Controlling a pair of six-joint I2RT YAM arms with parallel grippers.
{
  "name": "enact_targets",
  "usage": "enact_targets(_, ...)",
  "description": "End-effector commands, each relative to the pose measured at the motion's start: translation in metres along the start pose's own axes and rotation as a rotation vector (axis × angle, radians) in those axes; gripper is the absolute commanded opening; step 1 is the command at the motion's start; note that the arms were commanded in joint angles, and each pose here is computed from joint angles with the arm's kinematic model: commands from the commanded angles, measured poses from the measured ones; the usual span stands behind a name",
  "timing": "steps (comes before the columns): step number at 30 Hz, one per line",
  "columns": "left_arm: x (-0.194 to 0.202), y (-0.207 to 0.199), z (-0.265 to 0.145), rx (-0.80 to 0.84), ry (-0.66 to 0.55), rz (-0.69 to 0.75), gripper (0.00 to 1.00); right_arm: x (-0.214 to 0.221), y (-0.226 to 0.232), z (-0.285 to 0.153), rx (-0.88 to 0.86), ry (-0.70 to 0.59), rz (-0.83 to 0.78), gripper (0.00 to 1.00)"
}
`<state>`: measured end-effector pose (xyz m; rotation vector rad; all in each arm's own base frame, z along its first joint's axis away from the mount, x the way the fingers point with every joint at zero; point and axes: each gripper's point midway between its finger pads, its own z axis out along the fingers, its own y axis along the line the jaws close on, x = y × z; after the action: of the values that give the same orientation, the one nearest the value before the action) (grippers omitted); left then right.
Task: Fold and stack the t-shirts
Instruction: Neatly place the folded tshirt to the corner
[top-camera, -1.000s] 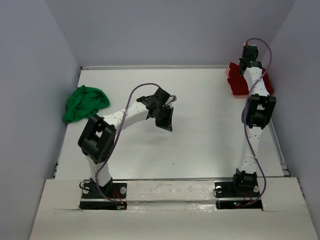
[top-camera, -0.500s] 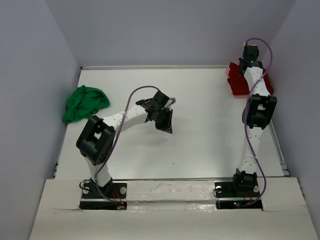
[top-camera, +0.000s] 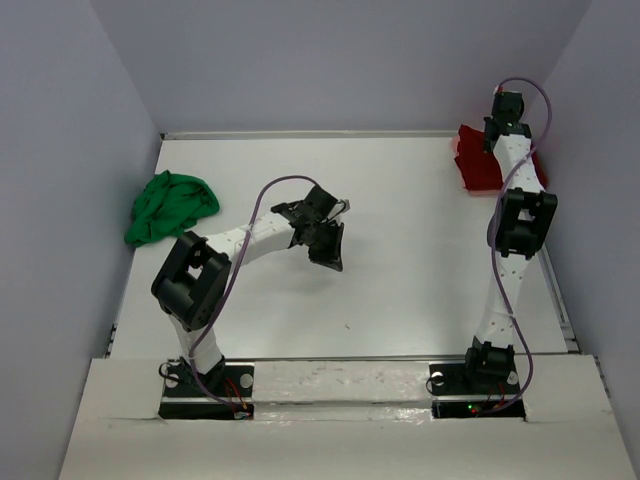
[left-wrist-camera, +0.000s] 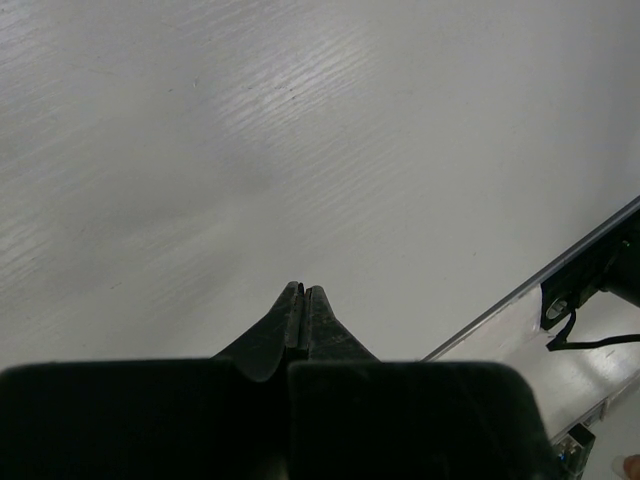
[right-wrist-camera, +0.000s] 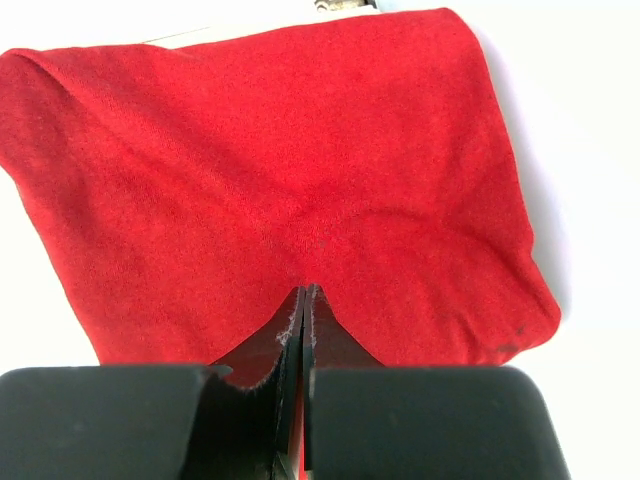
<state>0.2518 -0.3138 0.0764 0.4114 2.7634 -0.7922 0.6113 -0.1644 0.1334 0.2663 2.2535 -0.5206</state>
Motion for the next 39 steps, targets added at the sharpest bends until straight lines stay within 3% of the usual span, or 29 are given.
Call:
enact_targets(1, -0.010, -0.018, -0.015, 0.051, -0.040, 0.043, 0.00, -0.002, 0.002, 0.009, -0.008, -0.020, 0.023, 0.00)
enact_targets(16, -0.045, -0.052, -0.060, 0.086, -0.125, 0.091, 0.00, 0.056, 0.030, 0.027, -0.091, 0.133, 0.048, 0.00)
enact_targets(26, -0.050, -0.062, -0.076, 0.109, -0.157, 0.094, 0.00, 0.094, 0.115, -0.004, -0.182, 0.205, -0.078, 0.00)
enact_targets(33, -0.046, -0.064, -0.083, 0.125, -0.177, 0.086, 0.00, 0.096, 0.156, -0.026, -0.225, 0.188, -0.122, 0.00)
enact_targets(39, -0.039, -0.062, -0.087, 0.123, -0.179, 0.078, 0.00, 0.081, 0.149, -0.030, -0.196, 0.160, -0.114, 0.00)
